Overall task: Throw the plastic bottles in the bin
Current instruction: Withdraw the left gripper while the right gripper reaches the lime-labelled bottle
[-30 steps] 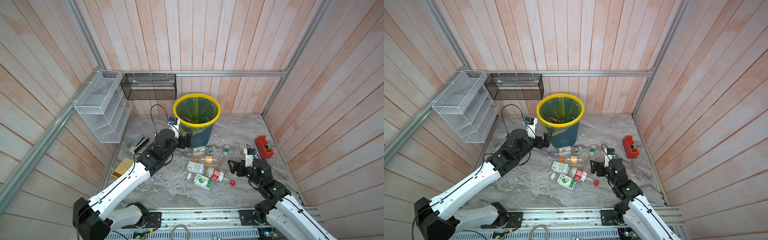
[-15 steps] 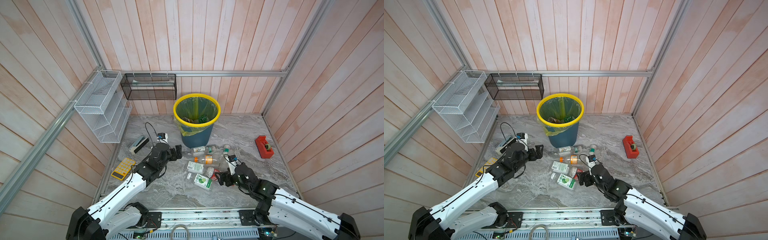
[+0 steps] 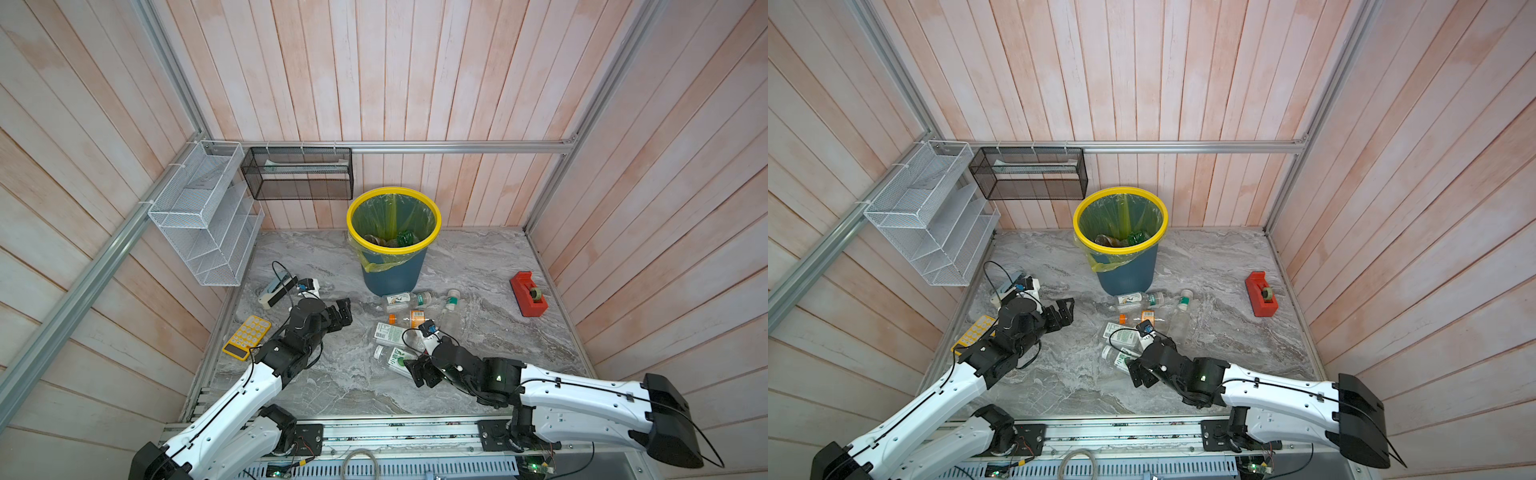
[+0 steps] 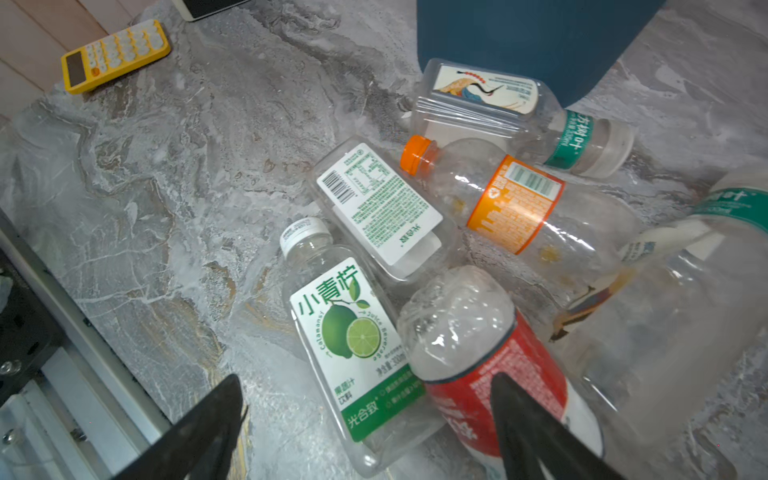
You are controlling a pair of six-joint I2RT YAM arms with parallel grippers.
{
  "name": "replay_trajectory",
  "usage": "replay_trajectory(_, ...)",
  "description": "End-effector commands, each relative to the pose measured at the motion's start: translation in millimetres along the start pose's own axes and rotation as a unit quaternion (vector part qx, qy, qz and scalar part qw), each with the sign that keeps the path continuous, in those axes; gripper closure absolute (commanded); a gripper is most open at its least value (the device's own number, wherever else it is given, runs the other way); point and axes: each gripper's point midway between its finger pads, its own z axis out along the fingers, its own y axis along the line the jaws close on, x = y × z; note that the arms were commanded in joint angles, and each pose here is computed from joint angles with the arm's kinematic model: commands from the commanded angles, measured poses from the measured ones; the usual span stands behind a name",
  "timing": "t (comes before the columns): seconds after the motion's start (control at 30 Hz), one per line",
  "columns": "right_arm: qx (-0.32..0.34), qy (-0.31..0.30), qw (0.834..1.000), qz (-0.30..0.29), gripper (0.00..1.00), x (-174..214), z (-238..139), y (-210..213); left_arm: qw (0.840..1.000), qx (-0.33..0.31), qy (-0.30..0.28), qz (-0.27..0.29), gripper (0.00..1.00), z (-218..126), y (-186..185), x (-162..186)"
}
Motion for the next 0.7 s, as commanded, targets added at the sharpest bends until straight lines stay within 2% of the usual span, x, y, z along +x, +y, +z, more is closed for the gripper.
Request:
replay_trajectory(0.0,0.007,0.021,0.999,-0.024,0.08,7,6,12,1.0,-0.006,0.005,-0.008,0.0,-2,7,5)
replay_trajectory(0.23,-0.002,0.063,0.998,-0.025,0.1,31,24,20,1.0,-0.008,0.01,-0.007,0.0,-3,10,9)
replay_trajectory(0.47,0.003,0.093,0.996,0.003,0.08,42,38,4,1.0,-0.01,0.015,-0.008,0.0,-2,13,14)
replay_trajectory(0.67,-0.012,0.109,0.994,-0.011,0.09,42,51,7,1.0,-0.007,0.021,-0.012,0.0,1,12,18)
